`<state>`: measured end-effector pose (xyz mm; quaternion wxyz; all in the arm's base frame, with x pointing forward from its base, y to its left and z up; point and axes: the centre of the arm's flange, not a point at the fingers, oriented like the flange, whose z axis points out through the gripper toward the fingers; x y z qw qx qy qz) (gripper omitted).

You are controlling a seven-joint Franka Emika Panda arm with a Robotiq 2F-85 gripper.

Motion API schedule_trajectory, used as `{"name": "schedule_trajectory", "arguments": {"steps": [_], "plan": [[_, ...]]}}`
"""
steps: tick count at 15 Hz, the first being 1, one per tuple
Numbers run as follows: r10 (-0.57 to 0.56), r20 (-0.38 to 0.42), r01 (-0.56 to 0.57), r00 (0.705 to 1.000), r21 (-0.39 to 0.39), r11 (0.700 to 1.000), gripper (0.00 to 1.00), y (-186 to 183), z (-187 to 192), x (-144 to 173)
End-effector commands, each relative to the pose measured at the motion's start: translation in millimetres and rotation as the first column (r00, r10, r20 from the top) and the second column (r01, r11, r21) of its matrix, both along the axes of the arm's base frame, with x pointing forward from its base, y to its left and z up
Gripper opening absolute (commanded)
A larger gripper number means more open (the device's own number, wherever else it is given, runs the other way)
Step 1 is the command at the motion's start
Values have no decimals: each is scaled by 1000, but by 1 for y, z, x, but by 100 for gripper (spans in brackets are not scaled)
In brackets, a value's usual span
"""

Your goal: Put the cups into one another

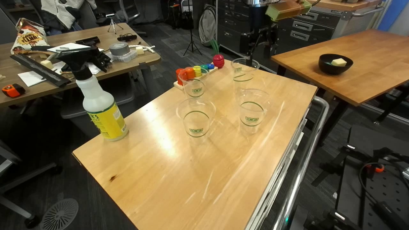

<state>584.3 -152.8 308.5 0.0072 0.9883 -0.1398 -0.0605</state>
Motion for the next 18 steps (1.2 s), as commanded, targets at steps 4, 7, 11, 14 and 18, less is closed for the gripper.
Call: {"name": "schedule_trajectory", "arguments": {"steps": [4,7,11,14,18], "plan": [[-55,40,52,998,74,996,35,-15,11,14],[-61,48,58,997,62,996,11,-19,7,12],[-48,24,46,999,56,997,3,-19,-7,8],[-46,24,44,999,71,997,7,-20,-3,5],[-84,8,83,996,123,989,7,-24,32,-4]]}}
